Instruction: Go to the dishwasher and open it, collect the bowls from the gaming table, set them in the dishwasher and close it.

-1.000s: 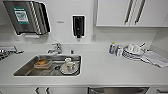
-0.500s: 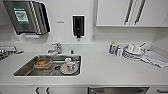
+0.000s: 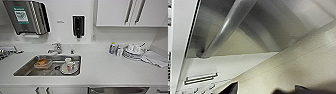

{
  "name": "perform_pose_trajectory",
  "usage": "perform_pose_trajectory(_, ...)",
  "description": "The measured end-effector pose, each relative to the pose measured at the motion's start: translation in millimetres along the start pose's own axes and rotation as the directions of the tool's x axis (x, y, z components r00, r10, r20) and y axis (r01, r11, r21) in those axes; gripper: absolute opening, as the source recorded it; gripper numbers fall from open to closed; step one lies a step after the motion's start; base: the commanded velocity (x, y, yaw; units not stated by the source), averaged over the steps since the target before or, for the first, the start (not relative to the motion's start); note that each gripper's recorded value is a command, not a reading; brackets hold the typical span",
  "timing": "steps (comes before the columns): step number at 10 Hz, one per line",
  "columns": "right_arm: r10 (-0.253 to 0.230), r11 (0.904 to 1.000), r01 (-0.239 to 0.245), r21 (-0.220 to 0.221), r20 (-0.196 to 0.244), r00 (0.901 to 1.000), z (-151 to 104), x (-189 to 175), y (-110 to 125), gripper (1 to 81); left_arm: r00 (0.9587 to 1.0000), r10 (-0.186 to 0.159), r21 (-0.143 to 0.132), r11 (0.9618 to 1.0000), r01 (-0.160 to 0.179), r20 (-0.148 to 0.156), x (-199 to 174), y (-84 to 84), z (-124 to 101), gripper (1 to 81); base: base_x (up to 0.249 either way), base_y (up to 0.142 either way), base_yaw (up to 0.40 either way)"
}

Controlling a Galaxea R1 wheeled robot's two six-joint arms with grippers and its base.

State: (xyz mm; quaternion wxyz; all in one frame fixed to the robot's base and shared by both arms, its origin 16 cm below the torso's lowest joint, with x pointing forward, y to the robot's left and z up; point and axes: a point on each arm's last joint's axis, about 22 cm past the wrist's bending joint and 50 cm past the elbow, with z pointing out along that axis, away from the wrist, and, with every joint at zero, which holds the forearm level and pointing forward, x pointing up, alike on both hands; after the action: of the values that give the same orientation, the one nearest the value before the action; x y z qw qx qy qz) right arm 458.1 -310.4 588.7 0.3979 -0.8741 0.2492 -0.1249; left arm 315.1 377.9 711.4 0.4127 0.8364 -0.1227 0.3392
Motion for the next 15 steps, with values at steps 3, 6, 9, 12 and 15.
perform_pose_trajectory(3,0.076,0.9971,-0.076,-0.002,0.007,0.9971,-9.0,29.4,-28.6,81.1,1.0000,0.002,-0.004,1.0000,-0.002,-0.004,1.0,1.0,0.0,81.1,0.000,0.000,0.000)
perform_pose_trajectory(6,0.175,0.9845,-0.175,-0.016,0.025,0.9842,-16.3,51.3,-56.2,81.1,1.0000,0.005,-0.004,1.0000,-0.005,-0.007,1.7,-0.3,-0.8,81.1,0.000,0.000,0.000)
perform_pose_trajectory(9,0.268,0.9589,-0.267,-0.096,-0.001,0.9634,-25.0,77.4,-39.0,81.1,1.0000,0.006,-0.003,1.0000,-0.006,-0.006,1.5,-0.9,-1.0,81.1,0.000,0.000,0.000)
perform_pose_trajectory(12,0.310,0.9399,-0.311,-0.142,-0.024,0.9503,-15.0,100.1,-28.7,81.1,0.9999,0.005,-0.007,1.0000,-0.005,-0.009,1.8,-0.6,0.0,81.1,0.000,0.000,0.000)
perform_pose_trajectory(15,0.293,0.9477,-0.290,-0.133,0.001,0.9562,3.4,105.5,-50.9,81.1,0.9999,0.009,-0.001,1.0000,-0.009,-0.007,1.4,-4.0,-1.3,81.1,0.000,0.000,0.000)
